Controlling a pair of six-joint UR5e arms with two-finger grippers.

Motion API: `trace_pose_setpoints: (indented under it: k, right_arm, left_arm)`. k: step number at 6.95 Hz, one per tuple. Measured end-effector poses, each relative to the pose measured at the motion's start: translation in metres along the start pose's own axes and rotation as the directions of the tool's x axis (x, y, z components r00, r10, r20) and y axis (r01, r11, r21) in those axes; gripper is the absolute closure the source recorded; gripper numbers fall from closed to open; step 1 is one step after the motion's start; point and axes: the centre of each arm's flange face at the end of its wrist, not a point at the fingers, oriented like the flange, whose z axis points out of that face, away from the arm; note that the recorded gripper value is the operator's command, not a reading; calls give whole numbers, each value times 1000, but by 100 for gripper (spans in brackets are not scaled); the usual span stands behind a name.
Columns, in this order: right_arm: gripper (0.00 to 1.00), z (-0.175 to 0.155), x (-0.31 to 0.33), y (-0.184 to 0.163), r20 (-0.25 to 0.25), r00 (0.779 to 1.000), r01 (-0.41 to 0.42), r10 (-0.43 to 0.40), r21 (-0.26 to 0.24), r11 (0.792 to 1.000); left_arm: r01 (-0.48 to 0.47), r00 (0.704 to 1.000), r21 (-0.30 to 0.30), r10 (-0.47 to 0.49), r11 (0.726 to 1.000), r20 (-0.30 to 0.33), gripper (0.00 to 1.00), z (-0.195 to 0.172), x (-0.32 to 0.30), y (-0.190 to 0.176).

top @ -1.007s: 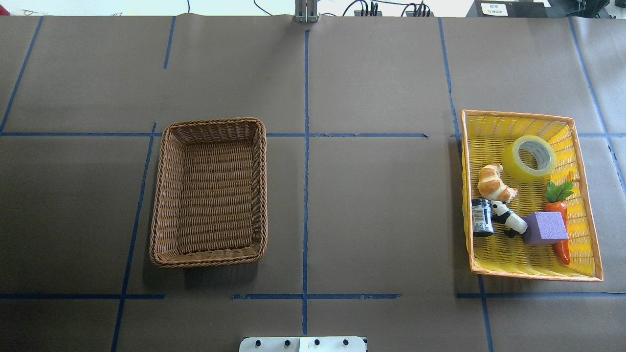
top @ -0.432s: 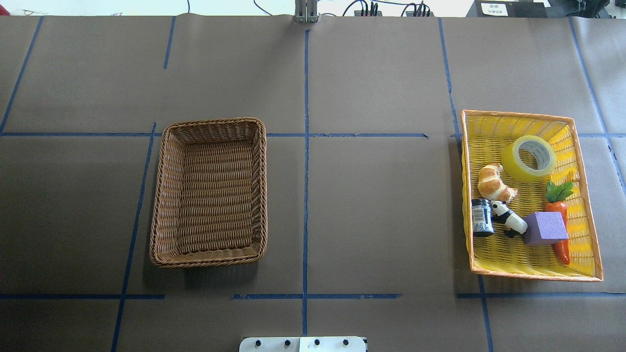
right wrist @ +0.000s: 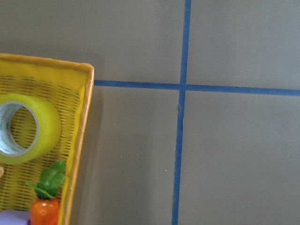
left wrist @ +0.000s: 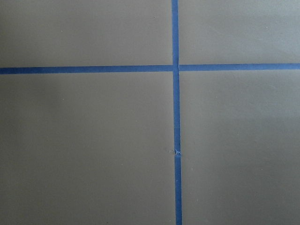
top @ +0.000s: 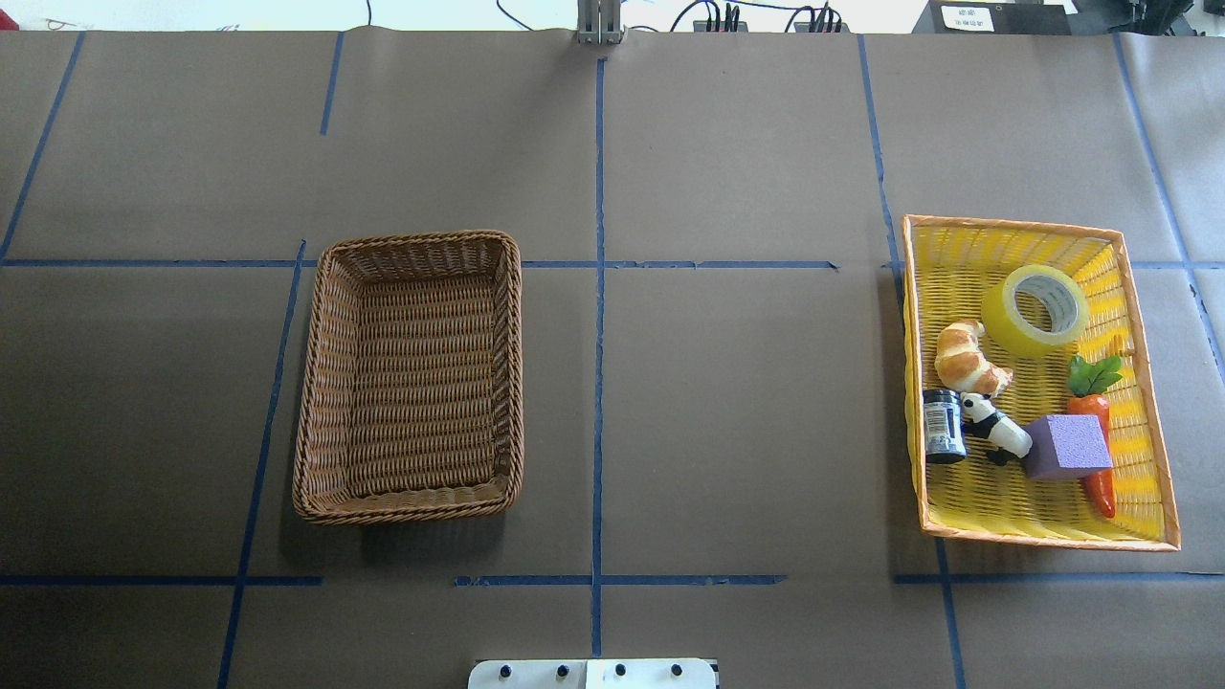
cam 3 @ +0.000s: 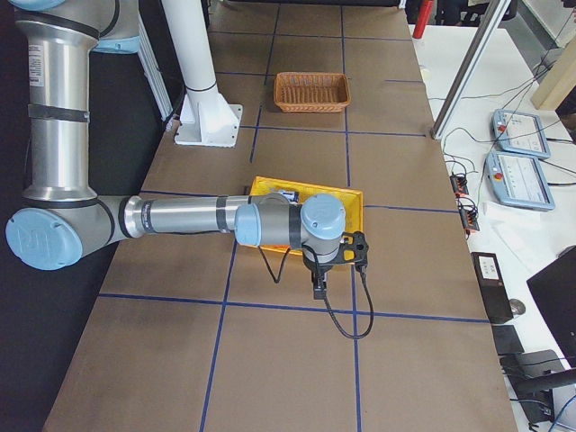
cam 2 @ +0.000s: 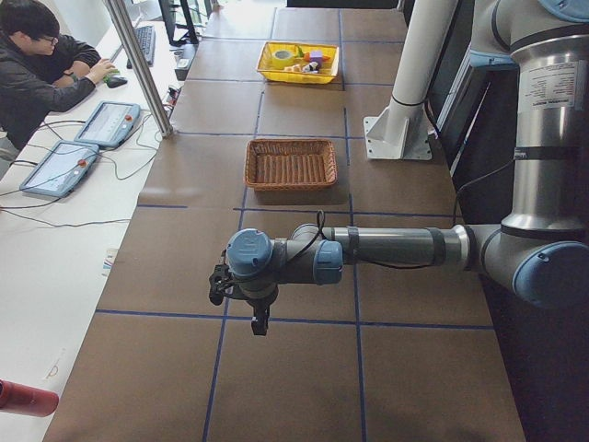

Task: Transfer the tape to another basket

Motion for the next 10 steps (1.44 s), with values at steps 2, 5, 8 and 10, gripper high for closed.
trace_pose_setpoints:
  k: [2, 5, 8, 10]
  right_arm:
    - [0, 5, -46, -35, 4, 1000, 29, -29, -5, 1000]
    - [0, 38, -115, -57, 19, 1000, -12, 13, -20, 1000]
    - [0, 92, -169, -52, -11, 998, -64, 64, -16, 998]
    - [0, 128, -186, -49, -20, 998, -53, 53, -15, 998]
  left_arm:
    - [-4, 1000, 4, 4, 1000, 0, 0, -2, 2, -2]
    - [-10, 1000, 9, 10, 1000, 0, 0, -4, 5, -4]
    - [-16, 1000, 16, 16, 1000, 1, 0, -8, 8, -4]
    - [-15, 1000, 15, 15, 1000, 0, 0, -7, 8, -3]
